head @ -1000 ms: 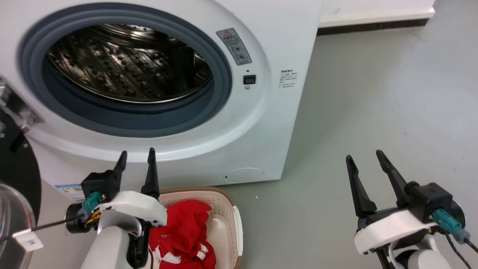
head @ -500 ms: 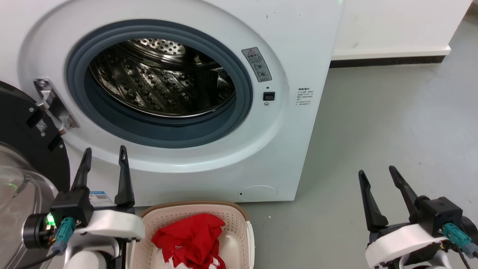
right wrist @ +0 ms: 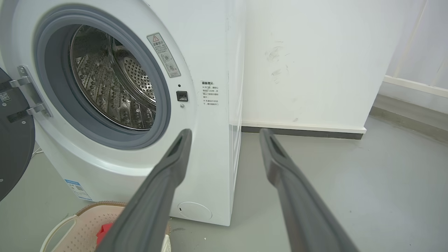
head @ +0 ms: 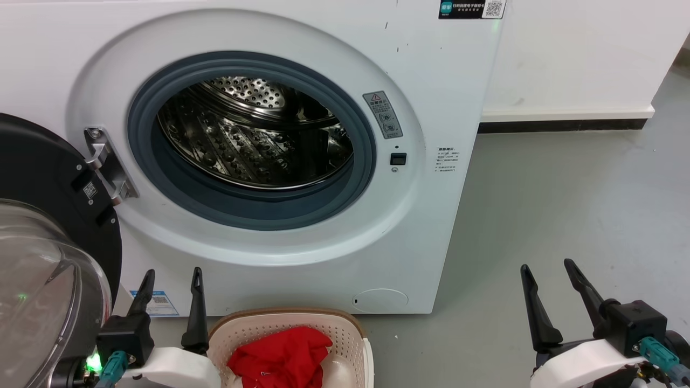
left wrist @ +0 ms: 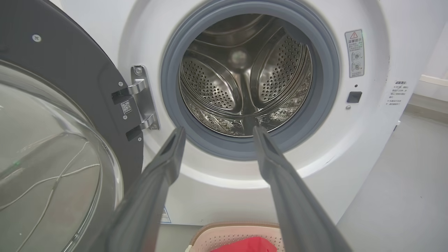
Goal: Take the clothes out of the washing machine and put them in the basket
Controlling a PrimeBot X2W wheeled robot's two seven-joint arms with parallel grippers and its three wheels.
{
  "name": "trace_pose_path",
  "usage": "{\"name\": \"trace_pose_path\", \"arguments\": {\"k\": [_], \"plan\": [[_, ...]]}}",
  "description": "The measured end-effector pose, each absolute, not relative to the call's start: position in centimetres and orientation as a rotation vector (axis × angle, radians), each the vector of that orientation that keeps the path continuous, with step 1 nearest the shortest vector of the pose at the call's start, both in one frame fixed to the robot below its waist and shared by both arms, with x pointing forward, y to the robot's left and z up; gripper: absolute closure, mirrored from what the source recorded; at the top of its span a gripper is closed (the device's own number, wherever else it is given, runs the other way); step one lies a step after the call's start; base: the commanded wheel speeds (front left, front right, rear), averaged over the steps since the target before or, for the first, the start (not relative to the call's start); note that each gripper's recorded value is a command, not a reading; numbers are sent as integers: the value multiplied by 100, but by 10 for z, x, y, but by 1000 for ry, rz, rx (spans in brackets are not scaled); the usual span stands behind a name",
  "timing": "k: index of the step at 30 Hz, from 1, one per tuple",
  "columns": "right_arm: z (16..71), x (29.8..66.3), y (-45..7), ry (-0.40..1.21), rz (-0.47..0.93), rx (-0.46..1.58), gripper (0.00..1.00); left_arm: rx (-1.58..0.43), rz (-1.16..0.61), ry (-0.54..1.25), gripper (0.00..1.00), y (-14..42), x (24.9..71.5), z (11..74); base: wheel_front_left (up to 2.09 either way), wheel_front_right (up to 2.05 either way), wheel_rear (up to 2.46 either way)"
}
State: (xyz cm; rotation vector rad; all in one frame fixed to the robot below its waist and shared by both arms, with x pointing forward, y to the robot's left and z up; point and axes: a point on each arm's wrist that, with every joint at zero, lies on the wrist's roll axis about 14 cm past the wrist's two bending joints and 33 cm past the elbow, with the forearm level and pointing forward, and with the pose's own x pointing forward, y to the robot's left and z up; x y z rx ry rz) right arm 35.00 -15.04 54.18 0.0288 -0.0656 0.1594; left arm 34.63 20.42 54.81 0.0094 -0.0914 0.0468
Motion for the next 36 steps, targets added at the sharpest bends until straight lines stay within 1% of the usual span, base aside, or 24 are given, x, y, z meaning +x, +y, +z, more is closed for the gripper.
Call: {"name": "trace_pose_path", "arguments": {"k": [6, 23, 24, 28, 36], "plan": [[539, 344, -151, -58, 158, 34, 0, -1, 35, -75, 0, 201, 345, 543, 0, 0, 0], [538, 343, -147, -54, 168, 41, 0, -8, 37, -56, 0, 202, 347, 536, 0, 0, 0], [538, 344, -147, -55, 170, 41, 100, -7, 38, -59, 100, 202, 347, 537, 0, 0, 0], [525, 342, -147, -14, 169, 46, 100, -20, 43, -5, 100, 200, 342, 519, 0, 0, 0], [516, 341, -150, 17, 158, 214, 100, -182, 50, 48, 100, 201, 342, 507, 0, 0, 0]]}}
